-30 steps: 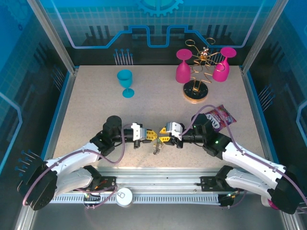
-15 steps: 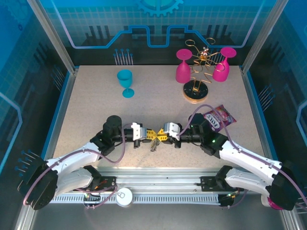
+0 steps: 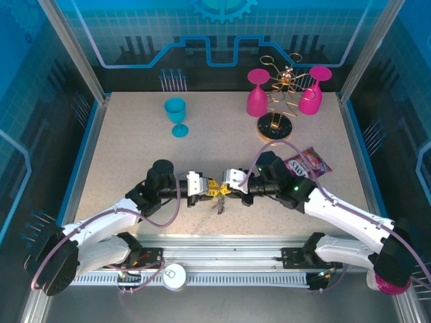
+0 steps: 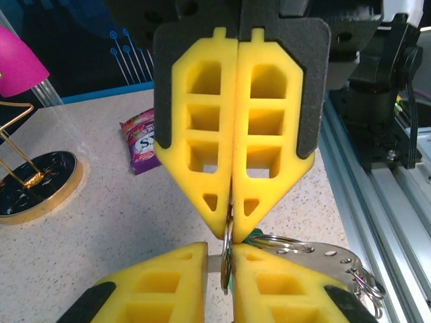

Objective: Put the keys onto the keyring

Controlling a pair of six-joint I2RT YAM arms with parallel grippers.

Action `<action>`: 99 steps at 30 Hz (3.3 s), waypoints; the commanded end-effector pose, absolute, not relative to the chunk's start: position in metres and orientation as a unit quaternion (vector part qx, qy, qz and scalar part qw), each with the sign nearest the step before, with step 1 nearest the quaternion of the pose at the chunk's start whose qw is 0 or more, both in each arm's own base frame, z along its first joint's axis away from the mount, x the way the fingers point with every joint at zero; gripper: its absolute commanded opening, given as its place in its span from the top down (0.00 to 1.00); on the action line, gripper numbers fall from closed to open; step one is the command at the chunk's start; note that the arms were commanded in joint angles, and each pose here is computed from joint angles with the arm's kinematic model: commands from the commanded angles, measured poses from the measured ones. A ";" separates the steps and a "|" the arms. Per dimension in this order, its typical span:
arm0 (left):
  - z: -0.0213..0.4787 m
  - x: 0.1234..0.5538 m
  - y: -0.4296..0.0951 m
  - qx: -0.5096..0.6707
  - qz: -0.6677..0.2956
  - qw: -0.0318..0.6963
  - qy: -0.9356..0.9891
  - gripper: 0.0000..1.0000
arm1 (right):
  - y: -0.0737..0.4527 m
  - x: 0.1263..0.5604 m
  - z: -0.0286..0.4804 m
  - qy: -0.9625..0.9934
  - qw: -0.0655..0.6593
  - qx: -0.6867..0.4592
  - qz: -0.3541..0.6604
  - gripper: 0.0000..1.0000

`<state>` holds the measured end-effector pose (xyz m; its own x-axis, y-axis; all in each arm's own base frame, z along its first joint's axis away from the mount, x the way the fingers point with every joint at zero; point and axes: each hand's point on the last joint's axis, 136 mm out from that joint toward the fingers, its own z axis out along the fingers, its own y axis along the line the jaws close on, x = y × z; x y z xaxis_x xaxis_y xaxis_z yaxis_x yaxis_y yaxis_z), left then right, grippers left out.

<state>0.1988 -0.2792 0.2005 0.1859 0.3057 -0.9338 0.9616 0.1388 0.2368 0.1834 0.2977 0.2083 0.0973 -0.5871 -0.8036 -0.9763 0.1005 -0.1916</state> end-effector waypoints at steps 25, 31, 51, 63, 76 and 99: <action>0.223 0.182 -0.286 0.577 -0.347 0.554 0.489 1.00 | 0.292 0.174 0.217 0.616 0.418 -0.585 0.322 0.62; 0.223 0.177 -0.286 0.581 -0.360 0.548 0.482 1.00 | 0.290 0.178 0.218 0.619 0.428 -0.581 0.309 0.65; 0.226 0.173 -0.290 0.575 -0.387 0.537 0.481 1.00 | 0.297 0.175 0.226 0.596 0.439 -0.587 0.328 0.95; 0.218 0.184 -0.286 0.580 -0.349 0.530 0.511 0.93 | 0.292 0.169 0.227 0.609 0.407 -0.604 0.315 1.00; 0.213 0.194 -0.281 0.592 -0.305 0.518 0.537 0.87 | 0.304 0.166 0.227 0.637 0.345 -0.623 0.296 1.00; 0.222 0.190 -0.279 0.591 -0.297 0.553 0.507 1.00 | 0.301 0.181 0.247 0.679 0.353 -0.558 0.322 0.64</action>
